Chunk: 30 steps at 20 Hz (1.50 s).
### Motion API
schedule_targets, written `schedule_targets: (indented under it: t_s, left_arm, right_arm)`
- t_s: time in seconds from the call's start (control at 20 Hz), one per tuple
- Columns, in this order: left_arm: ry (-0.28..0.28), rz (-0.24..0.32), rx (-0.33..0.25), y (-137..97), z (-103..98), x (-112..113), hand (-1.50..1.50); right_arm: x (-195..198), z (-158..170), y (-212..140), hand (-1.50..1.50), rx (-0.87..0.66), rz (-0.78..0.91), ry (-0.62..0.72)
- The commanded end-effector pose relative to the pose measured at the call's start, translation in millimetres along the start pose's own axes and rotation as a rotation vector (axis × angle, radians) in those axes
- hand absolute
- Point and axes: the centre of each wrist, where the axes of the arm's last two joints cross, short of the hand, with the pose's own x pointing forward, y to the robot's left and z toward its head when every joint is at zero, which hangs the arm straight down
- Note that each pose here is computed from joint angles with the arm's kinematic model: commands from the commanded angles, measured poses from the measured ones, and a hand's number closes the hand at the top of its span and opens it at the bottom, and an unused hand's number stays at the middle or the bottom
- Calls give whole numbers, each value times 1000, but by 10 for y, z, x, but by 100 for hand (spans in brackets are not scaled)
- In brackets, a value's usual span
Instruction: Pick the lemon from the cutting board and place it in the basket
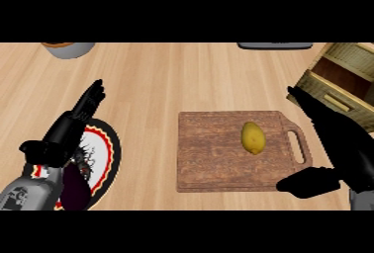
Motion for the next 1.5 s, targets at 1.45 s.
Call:
schedule_targets:
  t_s: [1.45]
  left_arm:
    - [10, 10, 2, -22, 172, 77, 0]
  right_arm:
    - [-551, -589, 813, -150, -37, 18, 42]
